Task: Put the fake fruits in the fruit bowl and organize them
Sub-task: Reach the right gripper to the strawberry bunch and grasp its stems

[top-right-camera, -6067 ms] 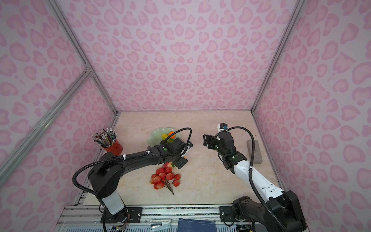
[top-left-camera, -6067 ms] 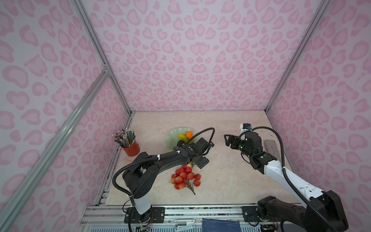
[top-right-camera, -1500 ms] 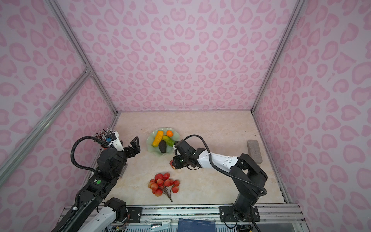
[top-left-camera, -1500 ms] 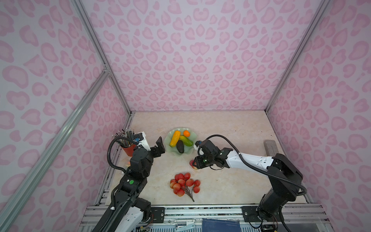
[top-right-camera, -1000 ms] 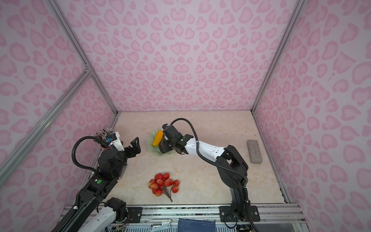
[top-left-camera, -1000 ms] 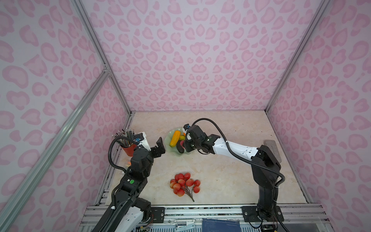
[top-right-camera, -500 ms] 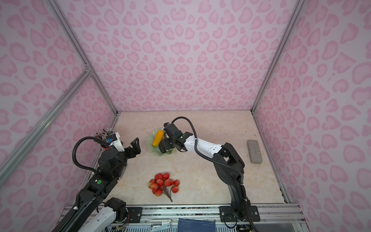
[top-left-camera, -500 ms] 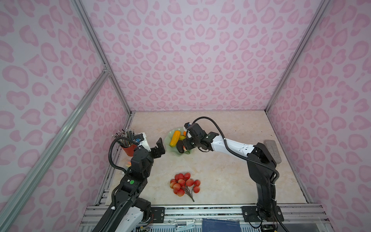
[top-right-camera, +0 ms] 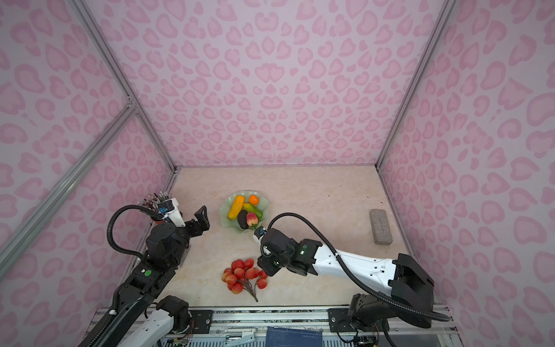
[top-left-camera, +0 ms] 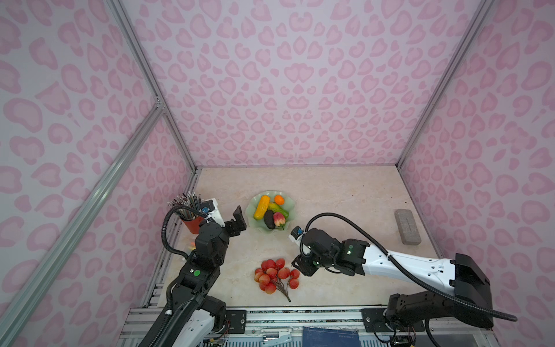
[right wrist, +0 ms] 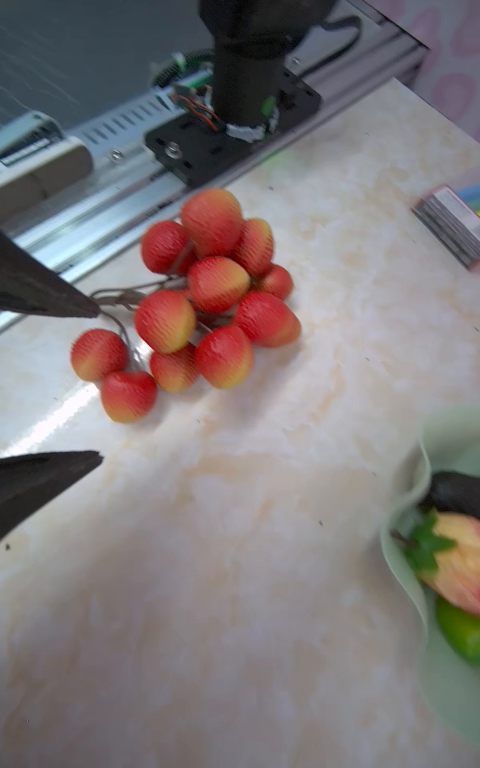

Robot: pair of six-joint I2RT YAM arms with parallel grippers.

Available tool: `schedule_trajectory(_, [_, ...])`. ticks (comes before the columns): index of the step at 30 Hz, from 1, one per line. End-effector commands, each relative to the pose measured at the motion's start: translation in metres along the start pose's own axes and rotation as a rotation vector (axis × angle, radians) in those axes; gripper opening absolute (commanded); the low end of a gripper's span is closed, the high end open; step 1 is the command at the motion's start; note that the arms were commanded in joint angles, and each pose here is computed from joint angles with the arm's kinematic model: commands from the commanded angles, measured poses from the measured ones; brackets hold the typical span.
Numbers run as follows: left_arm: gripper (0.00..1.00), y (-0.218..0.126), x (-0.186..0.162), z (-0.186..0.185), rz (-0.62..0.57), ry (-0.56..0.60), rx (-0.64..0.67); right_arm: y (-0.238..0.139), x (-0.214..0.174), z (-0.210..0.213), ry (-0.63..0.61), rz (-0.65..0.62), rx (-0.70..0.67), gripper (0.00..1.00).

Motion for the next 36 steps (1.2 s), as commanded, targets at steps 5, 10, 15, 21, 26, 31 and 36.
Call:
schedule_trajectory(5, [0.95, -0.002, 0.006, 0.0, -0.032, -0.04, -0.008, 0.014, -0.024, 0.029, -0.029, 0.142, 0.107, 0.49])
schedule_trajectory(10, [0.95, -0.002, 0.004, 0.001, -0.033, -0.061, -0.005, 0.039, -0.016, 0.029, -0.054, 0.213, 0.051, 0.45])
schedule_trajectory(15, [0.95, -0.003, 0.004, 0.002, -0.037, -0.065, 0.0, 0.064, -0.013, 0.023, -0.043, 0.263, -0.014, 0.43])
schedule_trajectory(21, [0.95, -0.004, 0.006, 0.003, -0.041, -0.051, 0.008, 0.09, -0.001, 0.01, -0.018, 0.272, -0.072, 0.39])
schedule_trajectory(26, [0.95, -0.004, 0.006, 0.004, -0.043, -0.039, 0.016, 0.11, 0.019, -0.008, -0.005, 0.24, -0.121, 0.38])
schedule_trajectory(31, [0.95, -0.003, 0.007, 0.005, -0.043, -0.031, 0.023, 0.118, 0.054, -0.029, 0.013, 0.182, -0.139, 0.4])
schedule_trajectory(36, [0.95, -0.003, 0.006, 0.005, -0.041, -0.034, 0.021, 0.09, 0.071, -0.029, -0.026, 0.101, -0.142, 0.43])
Point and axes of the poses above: each gripper's point midway between its finger pads, its own y axis out along the fingers, its own z axis along the line the jaws close on, x = y × z, the point moved 3 cm from there along -y, back along the fingers, and after that the axes turned 4 degrees about y, right-handed, at the moved point
